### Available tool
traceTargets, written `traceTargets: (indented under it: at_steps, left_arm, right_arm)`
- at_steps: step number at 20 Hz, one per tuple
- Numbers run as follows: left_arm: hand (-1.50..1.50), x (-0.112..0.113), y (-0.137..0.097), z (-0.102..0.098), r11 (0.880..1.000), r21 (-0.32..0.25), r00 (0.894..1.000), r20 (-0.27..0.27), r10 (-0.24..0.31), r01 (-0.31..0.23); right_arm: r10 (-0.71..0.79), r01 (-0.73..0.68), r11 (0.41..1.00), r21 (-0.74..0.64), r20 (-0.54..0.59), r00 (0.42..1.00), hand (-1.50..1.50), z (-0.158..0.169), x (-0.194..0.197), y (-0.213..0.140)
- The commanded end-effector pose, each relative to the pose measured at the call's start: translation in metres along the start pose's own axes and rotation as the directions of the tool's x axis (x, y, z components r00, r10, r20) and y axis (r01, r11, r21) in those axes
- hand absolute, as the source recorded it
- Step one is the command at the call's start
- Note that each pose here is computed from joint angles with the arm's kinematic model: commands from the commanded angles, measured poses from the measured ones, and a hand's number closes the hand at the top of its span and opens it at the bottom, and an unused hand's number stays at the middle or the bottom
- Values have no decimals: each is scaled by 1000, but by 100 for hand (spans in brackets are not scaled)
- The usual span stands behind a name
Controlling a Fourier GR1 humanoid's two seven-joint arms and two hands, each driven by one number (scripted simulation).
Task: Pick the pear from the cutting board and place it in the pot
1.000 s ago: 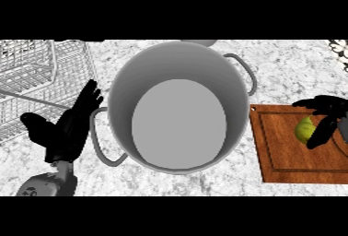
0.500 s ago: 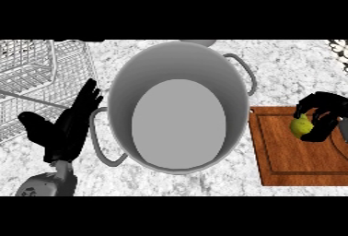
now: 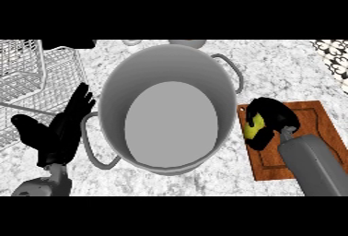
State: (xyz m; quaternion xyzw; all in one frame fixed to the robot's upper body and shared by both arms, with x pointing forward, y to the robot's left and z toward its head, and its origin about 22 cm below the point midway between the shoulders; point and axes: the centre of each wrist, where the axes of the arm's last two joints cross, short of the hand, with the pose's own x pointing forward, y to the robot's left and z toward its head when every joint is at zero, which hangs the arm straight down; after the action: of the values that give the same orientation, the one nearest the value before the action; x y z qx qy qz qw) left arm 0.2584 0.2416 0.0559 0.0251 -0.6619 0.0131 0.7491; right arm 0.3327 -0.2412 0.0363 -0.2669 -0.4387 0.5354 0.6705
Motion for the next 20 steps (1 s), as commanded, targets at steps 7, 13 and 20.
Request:
traceTargets:
  at_steps: [7, 13, 20]
  left_arm:
    - [0, 3, -1, 6, 1000, 8, 1000, 10, 2, -2]
    - [0, 21, -14, 1, 1000, -29, 999, 34, 2, -1]
    - [0, 13, -11, 6, 999, -42, 1000, 19, -15, 16]
  right_arm:
    - [34, -37, 902, -431, -15, 999, 150, 114, 54, 3]
    - [38, 42, 835, -549, 133, 990, 150, 200, 78, -33]
    - [97, 160, 727, -667, 331, 939, 150, 251, 106, -66]
